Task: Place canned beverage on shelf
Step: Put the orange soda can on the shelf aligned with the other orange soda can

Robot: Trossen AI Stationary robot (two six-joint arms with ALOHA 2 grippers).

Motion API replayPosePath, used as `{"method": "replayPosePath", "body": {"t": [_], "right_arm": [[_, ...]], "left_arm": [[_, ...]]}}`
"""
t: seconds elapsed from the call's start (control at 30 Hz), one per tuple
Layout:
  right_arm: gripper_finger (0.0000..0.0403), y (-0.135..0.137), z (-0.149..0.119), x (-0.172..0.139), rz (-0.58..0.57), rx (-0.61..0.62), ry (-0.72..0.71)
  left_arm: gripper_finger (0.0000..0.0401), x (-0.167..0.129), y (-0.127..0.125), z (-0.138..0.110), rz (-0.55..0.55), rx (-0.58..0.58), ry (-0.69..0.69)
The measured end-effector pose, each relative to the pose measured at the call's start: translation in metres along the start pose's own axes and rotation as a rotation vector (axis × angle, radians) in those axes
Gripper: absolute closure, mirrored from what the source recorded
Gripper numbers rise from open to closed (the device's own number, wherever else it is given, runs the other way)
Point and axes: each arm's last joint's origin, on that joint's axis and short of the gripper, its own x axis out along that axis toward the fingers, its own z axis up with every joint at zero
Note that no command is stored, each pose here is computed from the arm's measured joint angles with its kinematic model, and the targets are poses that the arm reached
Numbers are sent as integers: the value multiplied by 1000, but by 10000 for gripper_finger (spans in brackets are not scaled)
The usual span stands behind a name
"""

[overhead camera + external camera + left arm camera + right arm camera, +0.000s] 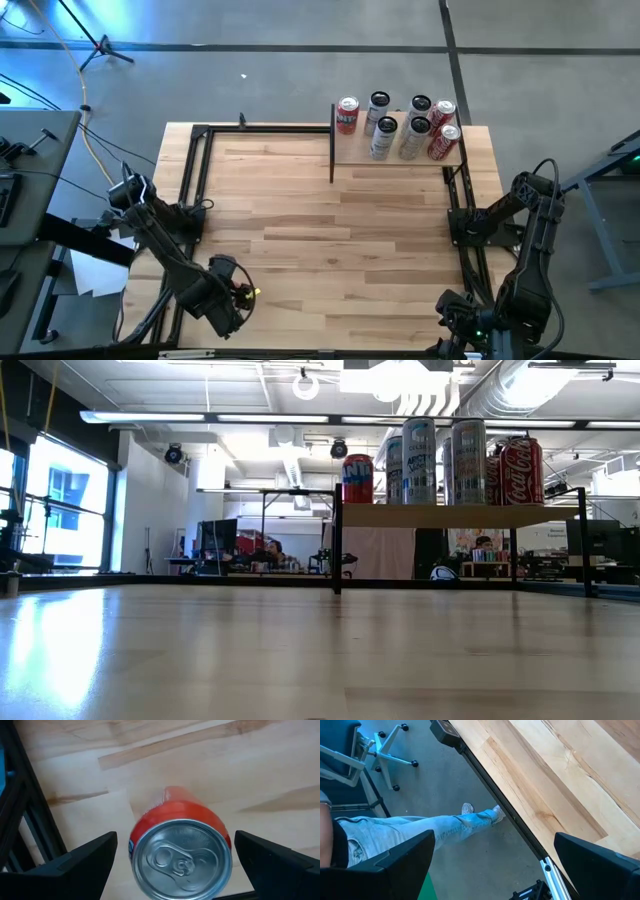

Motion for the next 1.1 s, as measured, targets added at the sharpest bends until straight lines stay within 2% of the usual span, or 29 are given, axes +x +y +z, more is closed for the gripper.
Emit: {"method": "replayPosePath", "body": {"t": [0.3, 0.67, 1.1], "right_arm": [[4, 0, 0, 0, 0, 0, 0], [4, 0, 0, 0, 0, 0, 0], [4, 0, 0, 0, 0, 0, 0]], "left_arm": [[21, 1, -3, 5, 6, 27, 62], [89, 2, -4, 4, 4, 28, 62], [134, 5, -15, 14, -14, -5, 56]]}}
